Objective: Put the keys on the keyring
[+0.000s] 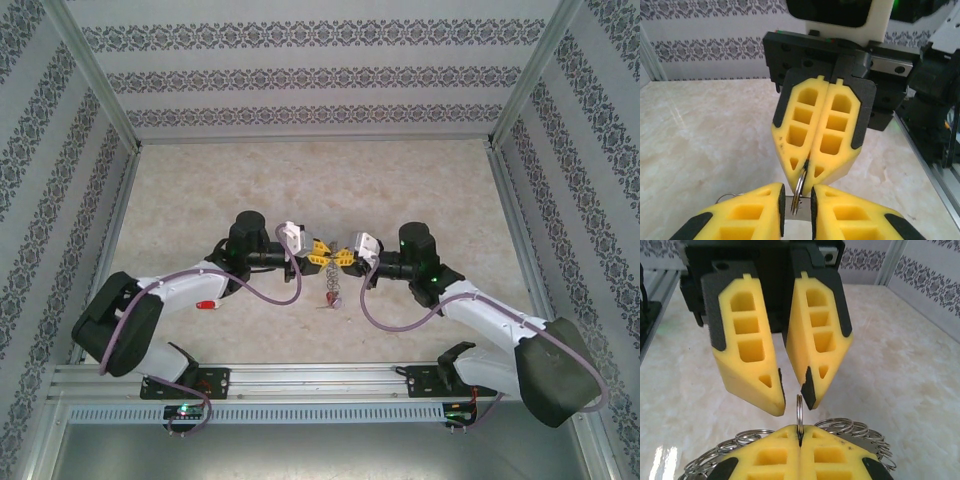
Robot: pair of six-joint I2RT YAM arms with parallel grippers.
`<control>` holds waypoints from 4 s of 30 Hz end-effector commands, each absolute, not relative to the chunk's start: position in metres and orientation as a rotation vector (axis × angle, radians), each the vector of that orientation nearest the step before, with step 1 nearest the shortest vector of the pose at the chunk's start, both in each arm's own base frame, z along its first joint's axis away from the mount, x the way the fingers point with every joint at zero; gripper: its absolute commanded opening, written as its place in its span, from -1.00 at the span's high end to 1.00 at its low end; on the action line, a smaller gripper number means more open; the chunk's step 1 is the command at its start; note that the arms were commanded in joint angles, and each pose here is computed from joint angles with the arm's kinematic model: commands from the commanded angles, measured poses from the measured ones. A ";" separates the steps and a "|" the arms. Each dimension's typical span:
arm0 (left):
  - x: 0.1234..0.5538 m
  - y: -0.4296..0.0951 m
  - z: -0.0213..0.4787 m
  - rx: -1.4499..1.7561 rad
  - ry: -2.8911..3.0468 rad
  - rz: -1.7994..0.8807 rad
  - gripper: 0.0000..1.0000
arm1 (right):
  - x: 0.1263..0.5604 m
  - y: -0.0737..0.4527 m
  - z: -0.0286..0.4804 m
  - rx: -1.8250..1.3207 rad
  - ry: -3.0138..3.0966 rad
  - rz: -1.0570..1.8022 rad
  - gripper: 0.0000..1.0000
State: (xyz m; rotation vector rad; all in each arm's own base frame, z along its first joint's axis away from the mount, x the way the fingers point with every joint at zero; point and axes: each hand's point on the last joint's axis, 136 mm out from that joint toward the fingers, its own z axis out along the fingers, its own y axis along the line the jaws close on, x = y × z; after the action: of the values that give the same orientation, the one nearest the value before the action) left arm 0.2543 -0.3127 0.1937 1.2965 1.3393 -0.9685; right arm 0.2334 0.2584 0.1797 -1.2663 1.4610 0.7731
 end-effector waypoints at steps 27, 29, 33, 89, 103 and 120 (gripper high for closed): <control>0.238 -0.317 0.163 1.486 1.389 -0.896 0.62 | 0.222 0.271 0.158 -1.585 1.591 0.650 1.00; 0.238 -0.317 0.162 1.489 1.389 -0.892 0.70 | 0.221 0.273 0.159 -1.586 1.585 0.657 1.00; 0.236 -0.321 0.160 1.513 1.388 -0.882 1.00 | 0.221 0.275 0.161 -1.587 1.576 0.659 1.00; 0.249 -0.323 0.198 1.234 1.193 -0.982 1.00 | 0.220 0.257 0.173 -1.271 1.390 0.929 0.54; 0.256 -0.326 0.190 1.205 1.219 -1.002 1.00 | 0.220 0.262 0.179 -1.273 1.356 0.924 0.71; 0.241 -0.315 0.162 1.467 1.366 -0.895 0.49 | 0.220 0.266 0.156 -1.462 1.482 0.737 1.00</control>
State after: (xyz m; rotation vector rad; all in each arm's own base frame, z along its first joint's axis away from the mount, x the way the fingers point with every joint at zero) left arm 0.2526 -0.3173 0.1661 1.3551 1.3751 -0.9104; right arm 0.2227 0.2646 0.1520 -1.3912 1.5068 0.7921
